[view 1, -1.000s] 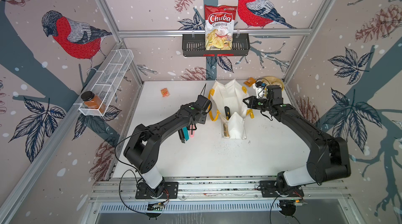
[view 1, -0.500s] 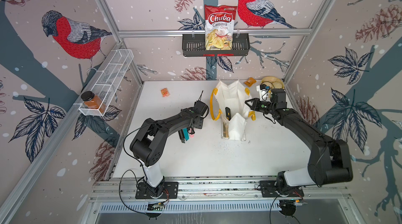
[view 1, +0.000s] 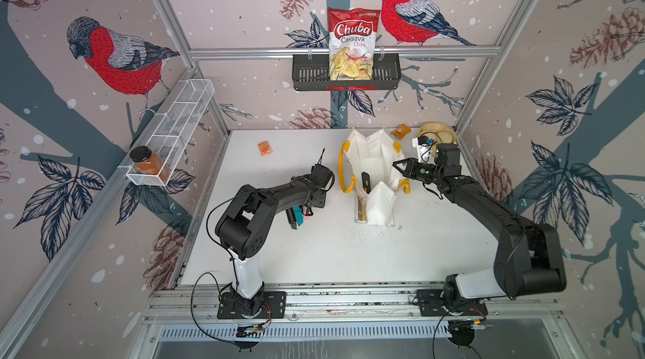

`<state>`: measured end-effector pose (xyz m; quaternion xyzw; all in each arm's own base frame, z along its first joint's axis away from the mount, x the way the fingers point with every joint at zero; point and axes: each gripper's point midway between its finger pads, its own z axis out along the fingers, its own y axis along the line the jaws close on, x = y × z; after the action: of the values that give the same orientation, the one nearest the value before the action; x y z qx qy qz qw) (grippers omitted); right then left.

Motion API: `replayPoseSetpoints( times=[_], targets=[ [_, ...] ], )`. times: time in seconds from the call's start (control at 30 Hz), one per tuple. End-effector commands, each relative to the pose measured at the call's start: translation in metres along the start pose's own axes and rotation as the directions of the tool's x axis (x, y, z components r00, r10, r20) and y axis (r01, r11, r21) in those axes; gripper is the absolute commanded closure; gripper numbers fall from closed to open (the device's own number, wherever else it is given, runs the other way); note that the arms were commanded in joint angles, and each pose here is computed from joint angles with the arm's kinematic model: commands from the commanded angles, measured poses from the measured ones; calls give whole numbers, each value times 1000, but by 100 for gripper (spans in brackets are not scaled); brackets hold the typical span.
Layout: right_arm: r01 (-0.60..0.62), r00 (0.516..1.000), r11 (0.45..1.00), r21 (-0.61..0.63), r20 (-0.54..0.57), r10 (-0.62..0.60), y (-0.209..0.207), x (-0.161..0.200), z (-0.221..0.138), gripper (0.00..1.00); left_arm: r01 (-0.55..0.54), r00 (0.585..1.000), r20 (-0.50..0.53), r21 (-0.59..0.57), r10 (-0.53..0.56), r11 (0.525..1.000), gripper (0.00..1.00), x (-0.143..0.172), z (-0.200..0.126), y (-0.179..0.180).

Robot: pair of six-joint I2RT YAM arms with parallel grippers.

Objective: Place the art knife into the pouch
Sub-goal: Pick up the utility knife at the center of the board.

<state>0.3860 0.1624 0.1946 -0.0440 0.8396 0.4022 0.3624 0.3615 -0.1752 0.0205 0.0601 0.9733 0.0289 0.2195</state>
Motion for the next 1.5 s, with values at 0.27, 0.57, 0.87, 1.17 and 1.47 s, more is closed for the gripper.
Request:
replayPoseSetpoints(
  times=[0.27,0.57,0.87,1.17,1.47],
  targets=[
    [23,999,999,-43,30,-22,9,-7,-5,100,-14,998,-66,-7,13,1000,58,18,13,5],
    [25,999,999,-37,30,-24,9,-8,-6,100,-37,993,-114,50,43,998,66,25,18,-6],
    [28,999,999,-36,30,-27,9,-8,-7,100,-32,995,-88,46,36,998,72,17,11,-5],
    [27,999,999,-35,28,-26,9,-8,-7,100,-27,999,22,46,26,999,72,-33,-38,-4],
    [30,999,999,-42,27,-29,10,-8,-7,100,-21,975,222,78,3,997,72,-114,-119,-8]
  ],
)
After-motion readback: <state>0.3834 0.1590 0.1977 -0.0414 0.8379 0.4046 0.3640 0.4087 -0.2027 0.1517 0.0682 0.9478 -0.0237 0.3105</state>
